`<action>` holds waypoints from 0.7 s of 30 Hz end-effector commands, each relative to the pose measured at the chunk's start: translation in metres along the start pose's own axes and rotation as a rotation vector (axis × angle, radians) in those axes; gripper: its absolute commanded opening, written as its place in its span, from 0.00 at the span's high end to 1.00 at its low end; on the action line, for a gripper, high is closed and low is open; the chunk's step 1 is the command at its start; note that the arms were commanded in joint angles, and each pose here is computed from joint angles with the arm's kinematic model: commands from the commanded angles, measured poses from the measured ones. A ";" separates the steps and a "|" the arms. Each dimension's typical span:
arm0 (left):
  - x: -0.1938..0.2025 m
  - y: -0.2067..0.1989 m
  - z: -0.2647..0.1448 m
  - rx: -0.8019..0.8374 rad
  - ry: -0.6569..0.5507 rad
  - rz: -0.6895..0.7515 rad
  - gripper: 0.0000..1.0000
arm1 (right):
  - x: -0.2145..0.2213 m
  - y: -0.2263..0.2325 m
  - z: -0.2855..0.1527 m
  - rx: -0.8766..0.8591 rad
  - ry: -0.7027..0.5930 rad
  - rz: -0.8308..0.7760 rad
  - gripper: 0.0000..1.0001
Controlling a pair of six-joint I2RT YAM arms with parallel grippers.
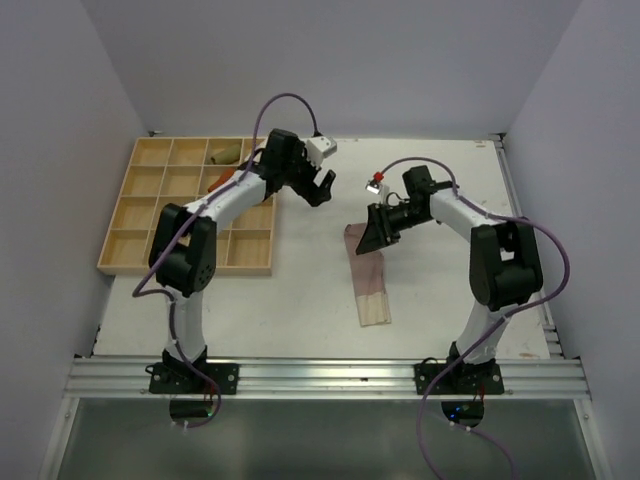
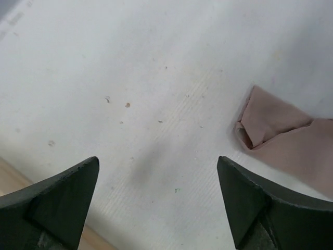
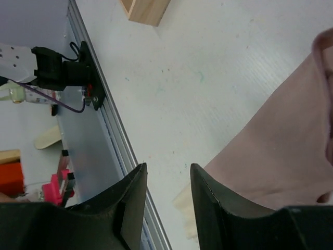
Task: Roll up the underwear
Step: Fold the underwear
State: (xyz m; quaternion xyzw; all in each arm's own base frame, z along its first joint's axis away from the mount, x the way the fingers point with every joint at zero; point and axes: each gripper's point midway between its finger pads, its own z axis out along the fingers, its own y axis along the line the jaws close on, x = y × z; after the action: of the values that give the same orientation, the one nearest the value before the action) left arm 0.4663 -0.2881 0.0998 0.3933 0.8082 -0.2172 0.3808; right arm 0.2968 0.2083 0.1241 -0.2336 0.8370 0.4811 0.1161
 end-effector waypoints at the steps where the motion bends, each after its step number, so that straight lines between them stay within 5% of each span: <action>1: -0.097 -0.013 -0.073 -0.064 -0.249 0.090 0.00 | 0.002 -0.015 0.026 -0.042 -0.028 0.109 0.57; 6: -0.098 -0.021 -0.108 -0.081 -0.279 0.021 0.00 | 0.029 -0.068 0.036 0.034 -0.009 0.190 0.57; 12: -0.071 -0.015 -0.122 -0.113 -0.180 -0.010 0.00 | 0.052 -0.099 0.064 0.032 0.021 0.363 0.57; 21: -0.048 0.015 -0.133 0.006 -0.166 -0.109 0.00 | -0.019 -0.120 0.109 -0.041 -0.210 0.482 0.57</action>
State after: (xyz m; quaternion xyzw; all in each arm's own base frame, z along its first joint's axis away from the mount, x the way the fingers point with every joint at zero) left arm 0.4471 -0.2126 0.2162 0.3149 0.8028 -0.2226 0.4548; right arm 0.3166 0.2428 0.0216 -0.0234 0.8171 0.5759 -0.0117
